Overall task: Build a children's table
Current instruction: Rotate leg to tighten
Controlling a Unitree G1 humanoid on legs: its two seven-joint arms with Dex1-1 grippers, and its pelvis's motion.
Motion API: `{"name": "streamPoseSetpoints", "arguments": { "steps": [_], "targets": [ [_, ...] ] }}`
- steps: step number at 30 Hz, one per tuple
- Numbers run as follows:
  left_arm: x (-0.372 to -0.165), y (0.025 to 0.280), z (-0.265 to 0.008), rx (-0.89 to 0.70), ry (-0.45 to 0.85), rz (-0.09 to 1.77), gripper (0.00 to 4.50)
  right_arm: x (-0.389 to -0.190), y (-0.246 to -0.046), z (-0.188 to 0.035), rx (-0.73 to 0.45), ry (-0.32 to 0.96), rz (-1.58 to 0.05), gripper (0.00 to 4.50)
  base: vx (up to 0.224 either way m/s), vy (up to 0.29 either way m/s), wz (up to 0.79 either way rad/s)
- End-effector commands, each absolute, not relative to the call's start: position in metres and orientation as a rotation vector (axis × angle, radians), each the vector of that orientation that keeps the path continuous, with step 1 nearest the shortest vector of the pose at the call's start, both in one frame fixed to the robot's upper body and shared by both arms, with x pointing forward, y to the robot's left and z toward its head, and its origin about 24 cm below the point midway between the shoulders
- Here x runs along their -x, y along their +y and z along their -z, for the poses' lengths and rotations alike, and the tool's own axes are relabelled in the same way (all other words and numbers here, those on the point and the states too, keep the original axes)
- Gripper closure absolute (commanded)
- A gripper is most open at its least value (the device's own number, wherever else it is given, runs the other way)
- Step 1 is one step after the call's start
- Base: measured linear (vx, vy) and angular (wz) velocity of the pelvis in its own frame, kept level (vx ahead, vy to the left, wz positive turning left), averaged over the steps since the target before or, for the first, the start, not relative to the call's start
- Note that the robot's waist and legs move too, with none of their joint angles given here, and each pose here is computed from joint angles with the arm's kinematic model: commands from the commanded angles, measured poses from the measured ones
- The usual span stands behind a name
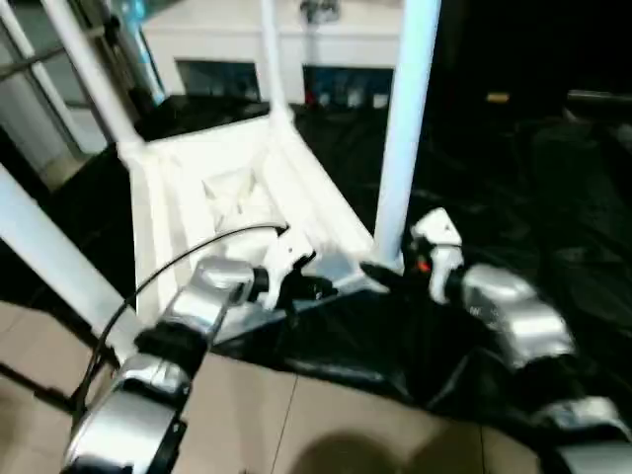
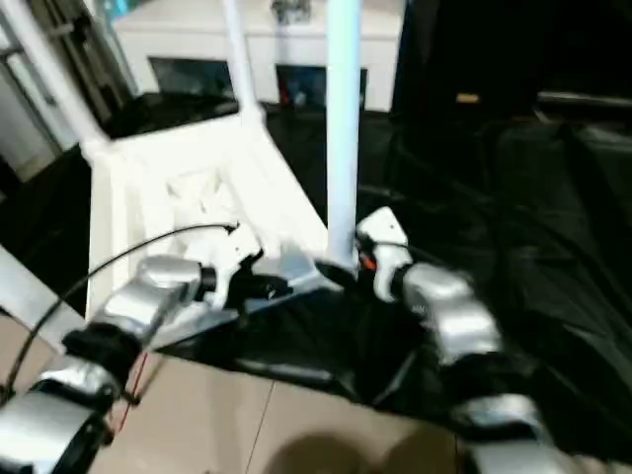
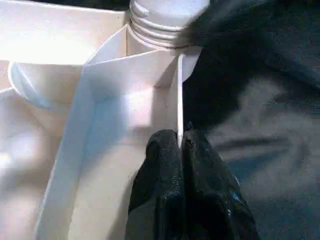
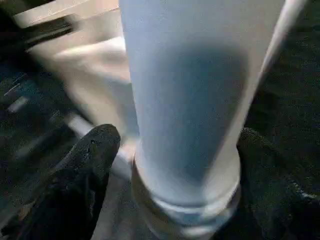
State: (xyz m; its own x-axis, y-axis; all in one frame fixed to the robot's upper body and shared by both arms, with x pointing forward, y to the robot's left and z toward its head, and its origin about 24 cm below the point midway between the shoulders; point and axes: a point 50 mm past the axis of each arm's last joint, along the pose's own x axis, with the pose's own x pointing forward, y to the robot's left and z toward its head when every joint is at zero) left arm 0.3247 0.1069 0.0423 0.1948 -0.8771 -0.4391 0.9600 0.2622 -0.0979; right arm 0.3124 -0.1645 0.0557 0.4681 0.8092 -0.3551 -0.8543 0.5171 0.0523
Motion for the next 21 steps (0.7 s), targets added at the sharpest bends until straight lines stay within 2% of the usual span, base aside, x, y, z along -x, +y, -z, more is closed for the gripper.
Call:
{"name": "streamPoseSetpoints", "arguments": {
  "steps": [1, 8, 9, 12, 16, 21],
  "targets": [
    [-0.322, 0.094, -0.058, -0.239, 0.382, 1.439, 4.5, -0.292, -0.142, -0.054, 0.129, 0.408, -1.343, 0.69, 0.055, 0.004, 0.0],
    [-0.315, 0.106, -0.063, -0.244, 0.416, 1.564, 4.5, -0.287, -0.16, -0.065, 0.18, 0.462, -1.44, 0.69, 0.0, 0.0, 0.0],
    [-0.314, 0.107, -0.064, -0.246, 0.42, 1.574, 4.5, -0.287, -0.161, -0.066, 0.185, 0.466, -1.442, 0.94, 0.0, 0.0, 0.0],
    [-0.315, 0.111, -0.066, -0.27, 0.428, 1.588, 4.5, -0.288, -0.163, -0.069, 0.208, 0.478, -1.463, 1.05, 0.0, 0.0, 0.0],
    [-0.318, 0.113, -0.067, -0.288, 0.416, 1.553, 4.5, -0.285, -0.16, -0.068, 0.226, 0.492, -1.491, 1.49, 0.0, 0.0, 0.0],
    [-0.321, 0.111, -0.064, -0.264, 0.391, 1.485, 4.5, -0.281, -0.155, -0.059, 0.197, 0.496, -1.461, 1.85, 0.0, 0.0, 0.0]
  ]
}}
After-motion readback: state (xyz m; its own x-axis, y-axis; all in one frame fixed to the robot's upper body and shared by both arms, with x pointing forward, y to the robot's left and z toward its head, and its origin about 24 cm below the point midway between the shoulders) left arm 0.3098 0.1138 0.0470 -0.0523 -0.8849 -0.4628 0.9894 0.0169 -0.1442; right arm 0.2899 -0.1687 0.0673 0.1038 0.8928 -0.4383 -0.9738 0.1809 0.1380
